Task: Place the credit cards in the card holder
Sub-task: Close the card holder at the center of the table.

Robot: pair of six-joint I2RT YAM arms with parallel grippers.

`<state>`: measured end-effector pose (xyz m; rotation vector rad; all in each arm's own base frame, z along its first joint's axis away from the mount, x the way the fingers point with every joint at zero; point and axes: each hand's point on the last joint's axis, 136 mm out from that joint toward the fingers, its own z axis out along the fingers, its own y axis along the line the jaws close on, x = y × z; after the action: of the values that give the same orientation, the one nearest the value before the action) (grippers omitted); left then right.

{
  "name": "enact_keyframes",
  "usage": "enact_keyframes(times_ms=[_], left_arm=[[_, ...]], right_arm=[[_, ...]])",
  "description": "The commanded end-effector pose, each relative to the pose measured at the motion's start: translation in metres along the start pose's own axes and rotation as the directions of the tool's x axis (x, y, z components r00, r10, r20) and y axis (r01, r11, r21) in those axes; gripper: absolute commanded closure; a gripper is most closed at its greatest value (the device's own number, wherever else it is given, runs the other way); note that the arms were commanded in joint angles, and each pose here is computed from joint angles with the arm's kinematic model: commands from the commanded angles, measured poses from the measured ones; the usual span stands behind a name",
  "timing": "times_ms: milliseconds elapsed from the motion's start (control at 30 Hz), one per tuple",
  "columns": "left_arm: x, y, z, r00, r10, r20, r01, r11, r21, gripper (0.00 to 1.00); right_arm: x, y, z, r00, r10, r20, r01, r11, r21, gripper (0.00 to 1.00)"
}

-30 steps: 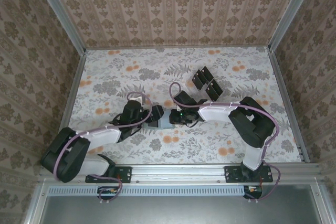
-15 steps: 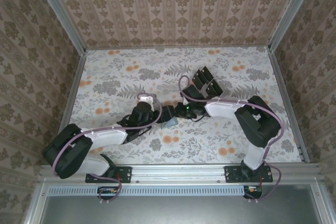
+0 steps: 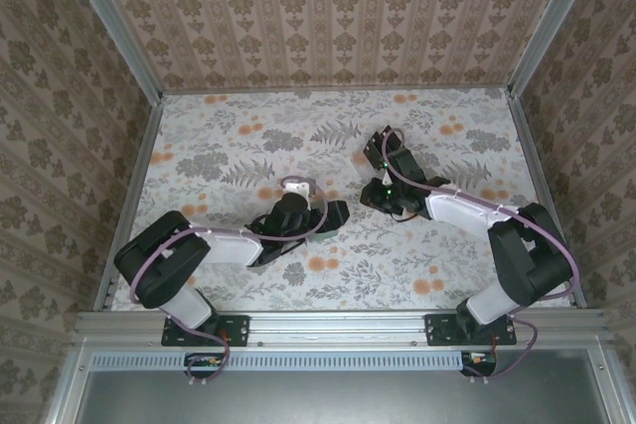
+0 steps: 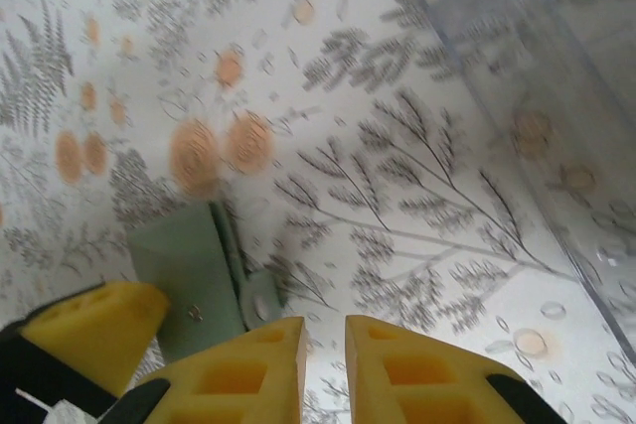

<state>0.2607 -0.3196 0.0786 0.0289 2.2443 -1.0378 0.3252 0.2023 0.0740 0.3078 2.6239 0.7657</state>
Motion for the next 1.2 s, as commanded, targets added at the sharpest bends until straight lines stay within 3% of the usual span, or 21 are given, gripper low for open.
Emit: enact_keyframes(times_ms=[0,433,767,1000,1167], left_arm=[[-0.006,-0.004,0.003,0.999,-0.032,0.036,0.031,0.999,0.011,0.00],[-0.049,0.008,-0.038,0.995,-0.020,0.098,0.024,0.999,-0.042,0.00],[-0.063,0.046,-0.079,0.996,-0.014,0.091,0.032,0.979,-0.201,0.00],[-0.045,0.086,-0.097,0.997,0.021,-0.072,-0.049,0.914,-0.404,0.00],[-0.029,0.105,-0.092,0.977,0.063,-0.202,-0.153,0.871,-0.467,0.00]], right_arm=[[0.012,0.001,-0.009,1.000,0.016,-0.018,-0.017,1.000,-0.018,0.79],[0.063,0.065,0.002,0.982,-0.151,-0.114,0.136,0.982,-0.133,0.80],[0.073,0.086,0.017,0.966,-0.210,-0.149,0.190,0.972,-0.141,0.82],[0.076,0.070,0.041,0.957,-0.226,-0.180,0.217,0.974,-0.072,0.85],[0.080,0.065,0.058,0.953,-0.225,-0.203,0.216,0.974,-0.067,0.88]])
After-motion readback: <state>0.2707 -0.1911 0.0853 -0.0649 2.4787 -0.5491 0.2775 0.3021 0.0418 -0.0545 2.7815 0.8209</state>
